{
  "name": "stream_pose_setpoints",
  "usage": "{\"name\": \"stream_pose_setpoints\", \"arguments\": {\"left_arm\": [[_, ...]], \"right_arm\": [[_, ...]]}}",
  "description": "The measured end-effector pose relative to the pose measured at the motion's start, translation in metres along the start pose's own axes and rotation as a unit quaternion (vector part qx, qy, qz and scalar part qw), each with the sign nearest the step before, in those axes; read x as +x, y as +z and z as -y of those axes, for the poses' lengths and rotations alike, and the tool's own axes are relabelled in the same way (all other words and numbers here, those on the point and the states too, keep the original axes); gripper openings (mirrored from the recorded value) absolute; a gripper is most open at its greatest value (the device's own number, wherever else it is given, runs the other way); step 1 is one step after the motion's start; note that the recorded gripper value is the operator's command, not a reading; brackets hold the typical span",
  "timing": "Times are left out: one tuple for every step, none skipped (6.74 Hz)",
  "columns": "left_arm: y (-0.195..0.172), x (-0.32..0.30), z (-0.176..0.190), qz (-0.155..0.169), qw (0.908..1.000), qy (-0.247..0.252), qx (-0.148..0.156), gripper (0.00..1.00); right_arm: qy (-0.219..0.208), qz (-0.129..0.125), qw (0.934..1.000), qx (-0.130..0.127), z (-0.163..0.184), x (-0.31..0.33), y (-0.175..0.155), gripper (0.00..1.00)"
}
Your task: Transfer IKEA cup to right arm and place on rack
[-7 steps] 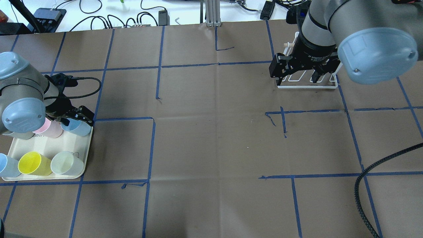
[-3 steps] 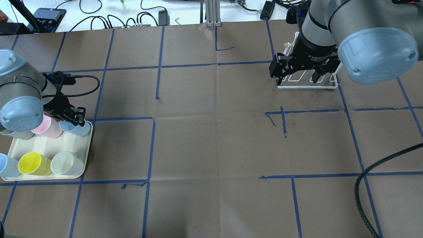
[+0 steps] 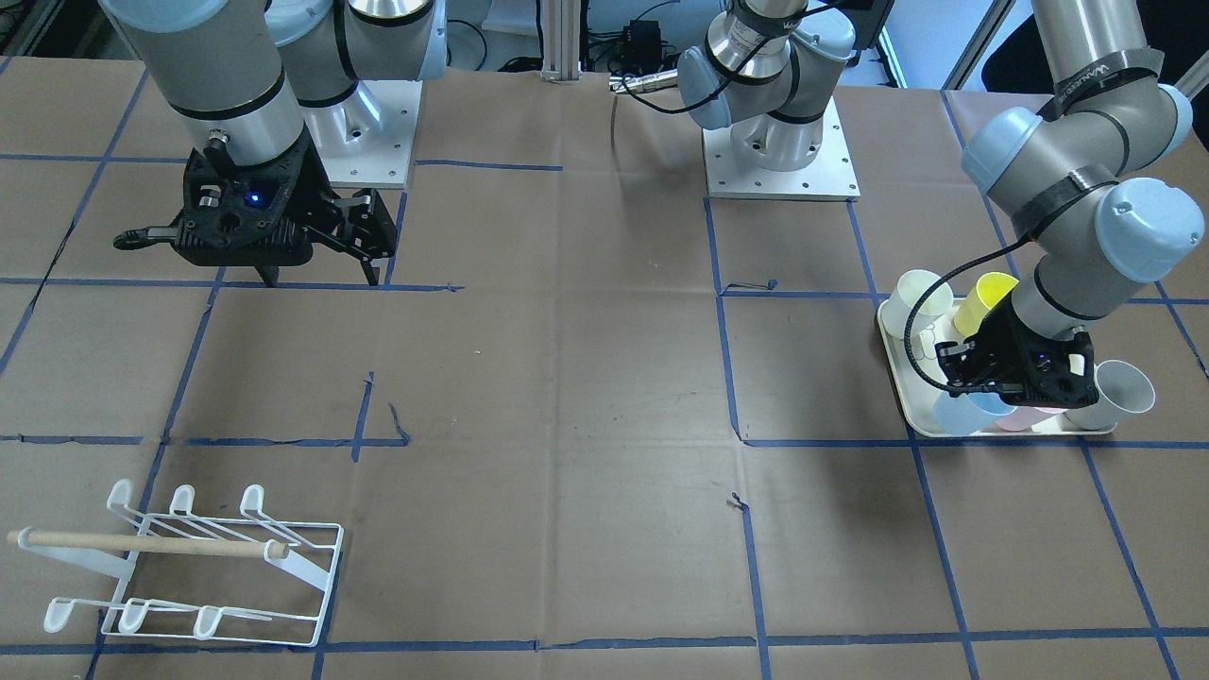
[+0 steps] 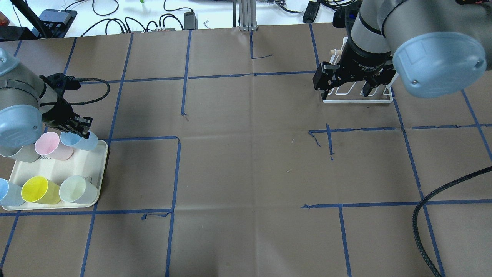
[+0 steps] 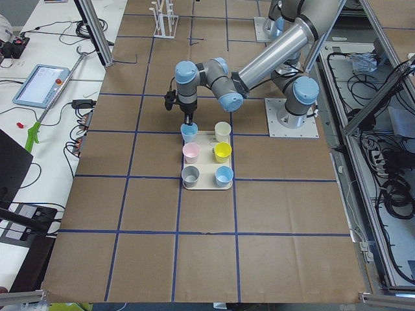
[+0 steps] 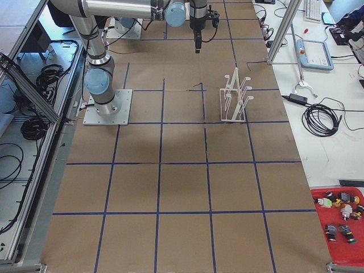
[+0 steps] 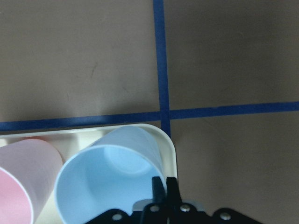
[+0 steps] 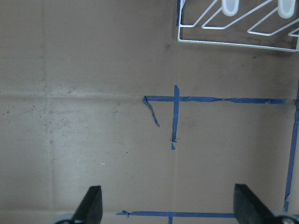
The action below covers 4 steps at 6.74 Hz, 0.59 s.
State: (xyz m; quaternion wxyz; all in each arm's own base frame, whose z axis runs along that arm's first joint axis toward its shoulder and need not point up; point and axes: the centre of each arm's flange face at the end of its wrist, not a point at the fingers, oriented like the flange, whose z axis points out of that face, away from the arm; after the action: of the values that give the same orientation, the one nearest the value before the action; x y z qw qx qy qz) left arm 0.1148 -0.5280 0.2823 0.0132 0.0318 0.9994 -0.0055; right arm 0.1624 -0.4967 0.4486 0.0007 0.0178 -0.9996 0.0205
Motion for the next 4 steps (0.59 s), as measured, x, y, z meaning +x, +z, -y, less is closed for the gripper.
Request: {"name": "stream_pose_setpoints", "arguments": {"left_arm": [[-0.025,-0.002,0.007,0.003,1.0000,-0.004,0.006,0.00],[-0.054,-0.006,0.019,0.001,0.9999,-0.013,0.005,0.00],[-0.086,-0.009,0.033,-0.001,0.9998,-0.019,0.003,0.00],[-0.112,-0.008,0.047,-0.003,0.9998,-0.021,-0.001,0.00]], "right_arm": [[0.000,0.000,1.0000,0.001,0.000,0.000,-0.001,1.00],[0.001,0.001,1.0000,0.002,0.000,0.000,-0.002,1.00],[0.004,0.002,1.0000,0.008,0.001,0.000,-0.003,1.00],[0.010,0.005,0.9997,0.020,0.003,-0.001,-0.005,1.00]]}}
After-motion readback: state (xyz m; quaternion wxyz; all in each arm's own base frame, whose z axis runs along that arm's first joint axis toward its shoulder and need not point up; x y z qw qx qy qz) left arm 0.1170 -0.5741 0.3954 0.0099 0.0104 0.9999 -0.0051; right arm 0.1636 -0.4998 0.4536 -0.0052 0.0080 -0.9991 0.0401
